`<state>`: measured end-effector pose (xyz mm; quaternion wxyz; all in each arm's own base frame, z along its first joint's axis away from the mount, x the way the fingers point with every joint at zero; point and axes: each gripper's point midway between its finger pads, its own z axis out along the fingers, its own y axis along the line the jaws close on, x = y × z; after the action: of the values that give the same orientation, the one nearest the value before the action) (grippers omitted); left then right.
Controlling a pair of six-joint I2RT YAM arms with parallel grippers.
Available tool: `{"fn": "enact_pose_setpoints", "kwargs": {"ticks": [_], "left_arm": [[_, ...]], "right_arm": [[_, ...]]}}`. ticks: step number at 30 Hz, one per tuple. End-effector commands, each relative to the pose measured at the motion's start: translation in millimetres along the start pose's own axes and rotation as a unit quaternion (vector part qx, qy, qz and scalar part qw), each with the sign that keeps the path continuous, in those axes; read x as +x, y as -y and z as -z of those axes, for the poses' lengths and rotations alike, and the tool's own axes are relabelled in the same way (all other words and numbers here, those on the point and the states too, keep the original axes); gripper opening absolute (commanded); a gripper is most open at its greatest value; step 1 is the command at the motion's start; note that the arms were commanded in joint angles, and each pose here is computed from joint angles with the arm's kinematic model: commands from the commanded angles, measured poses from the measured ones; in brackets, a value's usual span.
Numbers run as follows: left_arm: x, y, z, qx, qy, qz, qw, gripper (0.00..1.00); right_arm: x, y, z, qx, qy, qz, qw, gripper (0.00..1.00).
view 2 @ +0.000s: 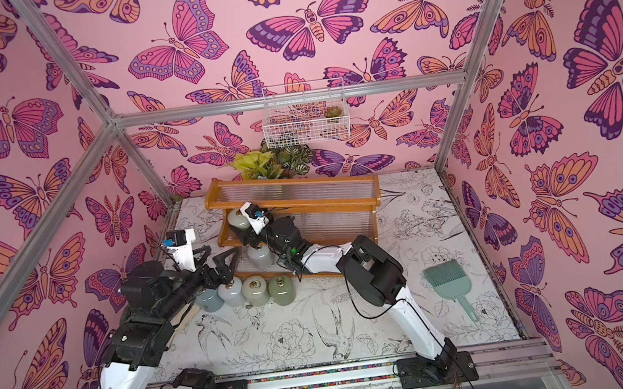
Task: Remove the tea canisters from the shelf
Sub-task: Pick up the tea canister from the shelf.
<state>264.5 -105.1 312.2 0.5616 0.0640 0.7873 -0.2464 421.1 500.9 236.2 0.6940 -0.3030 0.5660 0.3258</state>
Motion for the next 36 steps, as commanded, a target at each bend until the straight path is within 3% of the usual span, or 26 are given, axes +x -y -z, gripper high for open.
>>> {"fn": "enact_pose_setpoints", "kwargs": {"ticks": [1,11,22,36], "left_arm": [[8,-1,0,-0.003,-0.008,-0.007,1.000,1.00],[6,-6,0,-0.015,-0.005,-0.003,1.000,1.00],[4,-6,-10,-0.013,-0.015,0.007,1.000,1.00],[-2,-15,-16,-0.036,-0.010,0.009,0.999,1.00]], "right_arm": [[-14,25,10,0.028,0.007,0.004,1.000,0.64],[-45,13,36,0.000,0.037,0.023,0.999,0.64],[-54,-8,67,-0.045,0.047,0.044,0.997,0.62],[-58,-74,106,-0.122,0.052,0.057,0.990,0.62]]}}
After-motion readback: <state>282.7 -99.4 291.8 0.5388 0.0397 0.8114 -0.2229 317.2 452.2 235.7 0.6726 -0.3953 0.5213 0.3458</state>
